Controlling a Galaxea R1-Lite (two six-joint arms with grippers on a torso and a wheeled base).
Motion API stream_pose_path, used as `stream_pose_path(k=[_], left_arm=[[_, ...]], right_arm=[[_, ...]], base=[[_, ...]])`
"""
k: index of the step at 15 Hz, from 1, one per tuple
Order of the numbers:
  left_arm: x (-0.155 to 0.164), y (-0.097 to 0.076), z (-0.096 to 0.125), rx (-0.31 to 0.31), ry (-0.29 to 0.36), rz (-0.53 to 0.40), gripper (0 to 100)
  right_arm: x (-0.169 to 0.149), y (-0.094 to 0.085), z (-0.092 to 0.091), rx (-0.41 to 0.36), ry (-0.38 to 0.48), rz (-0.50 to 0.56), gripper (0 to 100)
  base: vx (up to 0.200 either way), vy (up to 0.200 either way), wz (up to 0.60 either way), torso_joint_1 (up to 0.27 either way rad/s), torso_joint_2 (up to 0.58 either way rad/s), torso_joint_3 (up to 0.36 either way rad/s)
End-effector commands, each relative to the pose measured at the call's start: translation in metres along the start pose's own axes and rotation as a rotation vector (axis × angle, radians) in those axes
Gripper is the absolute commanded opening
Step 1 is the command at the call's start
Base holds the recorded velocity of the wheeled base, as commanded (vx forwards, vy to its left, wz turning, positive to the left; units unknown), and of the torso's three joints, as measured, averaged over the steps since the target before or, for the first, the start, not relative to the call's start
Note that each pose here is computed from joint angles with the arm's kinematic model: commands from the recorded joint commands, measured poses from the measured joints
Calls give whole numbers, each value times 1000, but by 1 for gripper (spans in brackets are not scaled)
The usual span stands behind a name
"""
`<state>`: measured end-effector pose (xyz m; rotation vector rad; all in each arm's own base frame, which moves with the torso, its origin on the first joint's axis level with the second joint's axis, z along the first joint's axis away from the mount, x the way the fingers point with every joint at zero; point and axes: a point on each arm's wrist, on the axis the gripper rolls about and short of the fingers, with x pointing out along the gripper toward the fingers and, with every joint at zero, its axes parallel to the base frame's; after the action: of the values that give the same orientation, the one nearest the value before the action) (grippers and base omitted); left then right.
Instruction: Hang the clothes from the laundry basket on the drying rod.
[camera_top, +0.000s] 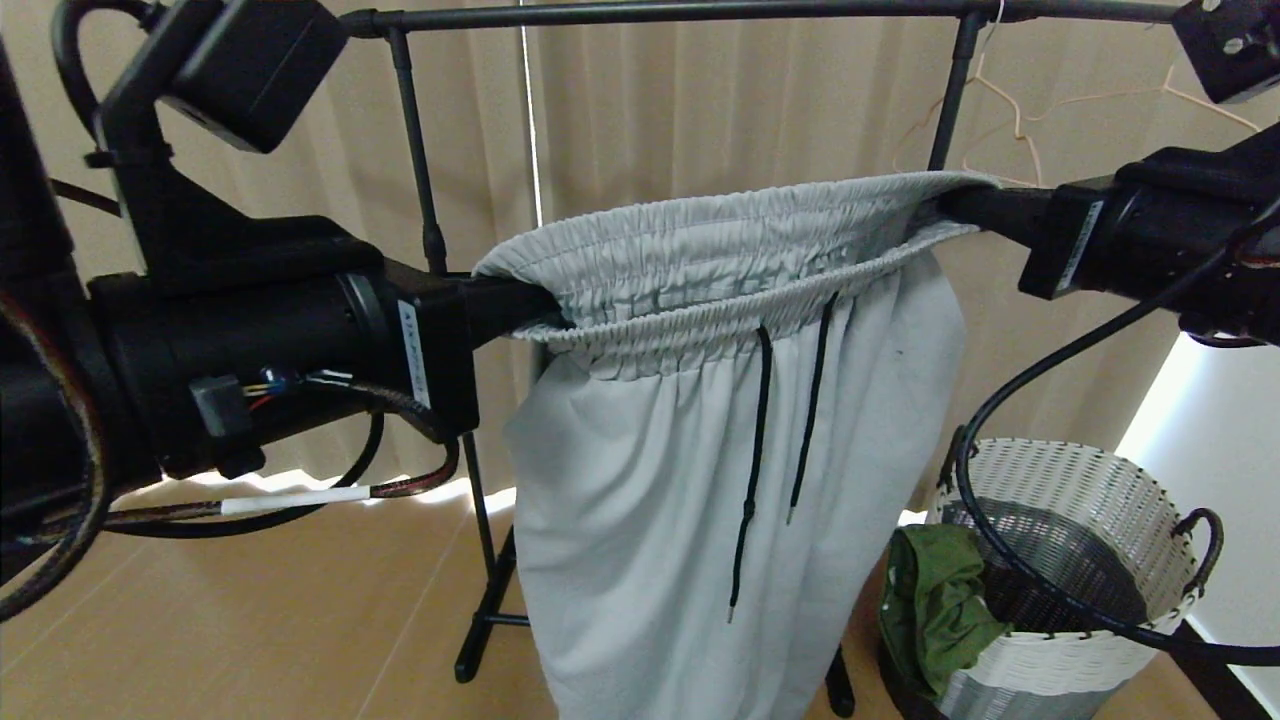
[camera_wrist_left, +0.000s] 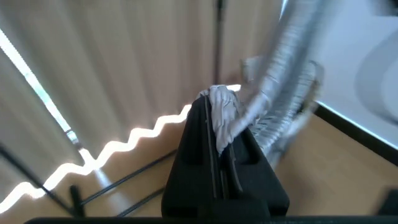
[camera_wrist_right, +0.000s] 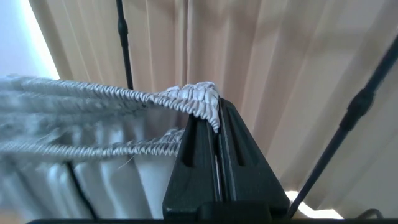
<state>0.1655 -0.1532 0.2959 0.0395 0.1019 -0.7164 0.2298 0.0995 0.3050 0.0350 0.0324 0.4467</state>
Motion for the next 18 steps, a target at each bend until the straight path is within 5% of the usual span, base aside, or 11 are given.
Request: stream_pose_path(k=[1,9,12,15,18], left_arm=[[-13,-10,0,5,-17,-48,0],[-12,-10,0,9,-12,-48,0],[1,7,7,14,-18,55,0],[27,18,35,3,-89,237,0],[33,18,36,3,-85,245,0]], right_arm=[[10,-1,-7,1,30,-1,0],[3,0,-4,1,22,-8,0],[-9,0,5,0,-10,-7,0],[-46,3,23,-1,-30,-6,0],[-62,3,21,1,-15,-3,0]], base=[[0,0,0,0,0,0],[0,0,0,0,0,0],[0,0,0,0,0,0],[0,0,0,0,0,0],[0,0,0,0,0,0]])
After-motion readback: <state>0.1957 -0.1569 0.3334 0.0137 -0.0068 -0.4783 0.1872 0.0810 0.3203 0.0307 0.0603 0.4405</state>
